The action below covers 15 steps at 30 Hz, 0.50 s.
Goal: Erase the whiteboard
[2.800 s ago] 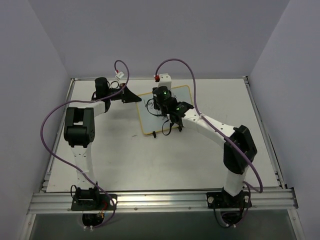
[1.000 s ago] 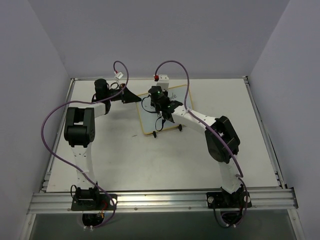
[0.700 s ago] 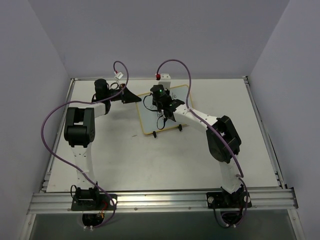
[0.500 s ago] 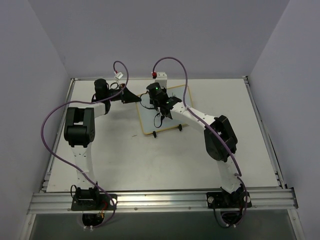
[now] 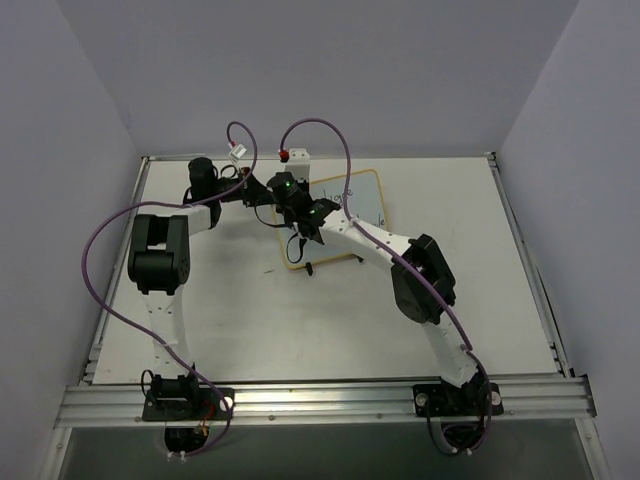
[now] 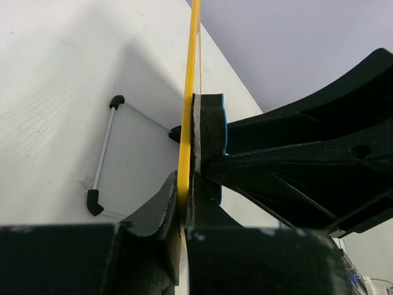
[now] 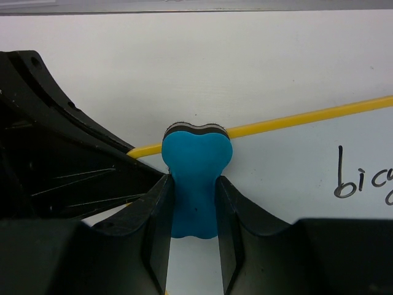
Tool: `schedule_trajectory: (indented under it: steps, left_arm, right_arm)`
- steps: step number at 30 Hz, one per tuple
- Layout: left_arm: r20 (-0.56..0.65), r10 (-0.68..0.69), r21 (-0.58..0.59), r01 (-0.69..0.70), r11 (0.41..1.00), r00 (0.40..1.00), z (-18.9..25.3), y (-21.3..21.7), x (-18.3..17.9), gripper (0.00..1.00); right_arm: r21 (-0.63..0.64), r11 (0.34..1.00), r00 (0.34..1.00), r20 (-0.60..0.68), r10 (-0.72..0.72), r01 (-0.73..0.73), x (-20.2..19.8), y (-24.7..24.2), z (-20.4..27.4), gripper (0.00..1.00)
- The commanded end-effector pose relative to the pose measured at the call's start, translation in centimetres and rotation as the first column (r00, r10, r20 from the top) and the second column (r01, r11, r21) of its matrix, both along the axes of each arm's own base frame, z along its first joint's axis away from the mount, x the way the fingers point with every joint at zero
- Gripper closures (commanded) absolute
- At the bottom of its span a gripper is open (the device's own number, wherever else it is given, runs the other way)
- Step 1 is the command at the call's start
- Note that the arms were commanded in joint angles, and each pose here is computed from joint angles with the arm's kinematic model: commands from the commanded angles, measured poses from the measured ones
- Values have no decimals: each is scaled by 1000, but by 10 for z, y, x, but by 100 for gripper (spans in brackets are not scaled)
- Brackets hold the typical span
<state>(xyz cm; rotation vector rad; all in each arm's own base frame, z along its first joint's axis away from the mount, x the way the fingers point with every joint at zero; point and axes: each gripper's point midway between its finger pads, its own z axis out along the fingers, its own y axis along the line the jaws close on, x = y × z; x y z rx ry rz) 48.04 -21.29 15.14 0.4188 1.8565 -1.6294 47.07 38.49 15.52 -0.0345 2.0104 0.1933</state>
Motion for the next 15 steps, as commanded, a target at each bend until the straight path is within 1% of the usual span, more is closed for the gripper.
schedule_trajectory:
  steps: [1,3,4,7,8,10,15]
  left_arm:
    - [121,-71,5,71,997,990,11,-3,-10,98]
    - [122,-69,4,69,998,990,11,-3,-10,98]
    - [122,-69,4,69,998,990,11,-3,-10,98]
    - [125,-68,4,68,998,990,12,-3,-10,98]
    - [125,-66,4,66,998,990,12,-2,-9,98]
    - [122,-68,4,68,998,990,12,-2,-10,98]
    - [125,-69,3,69,998,990,13,-3,-10,98]
  right_arm:
    - [-39,997,997,-30,-68,67,-7,-12,-29,100]
    - [-47,994,994,-30,-103,102,-11,-20,-36,100]
    - [-69,991,992,-45,-117,114,-17,-27,-49,100]
    - [-48,989,989,-54,-139,136,-25,-35,-58,100]
    - [-62,988,987,-69,-145,141,-31,-42,-66,100]
    - [-44,988,986,-75,-150,147,-37,-45,-69,100]
    - [-67,986,980,-114,-161,154,-45,-66,-82,100]
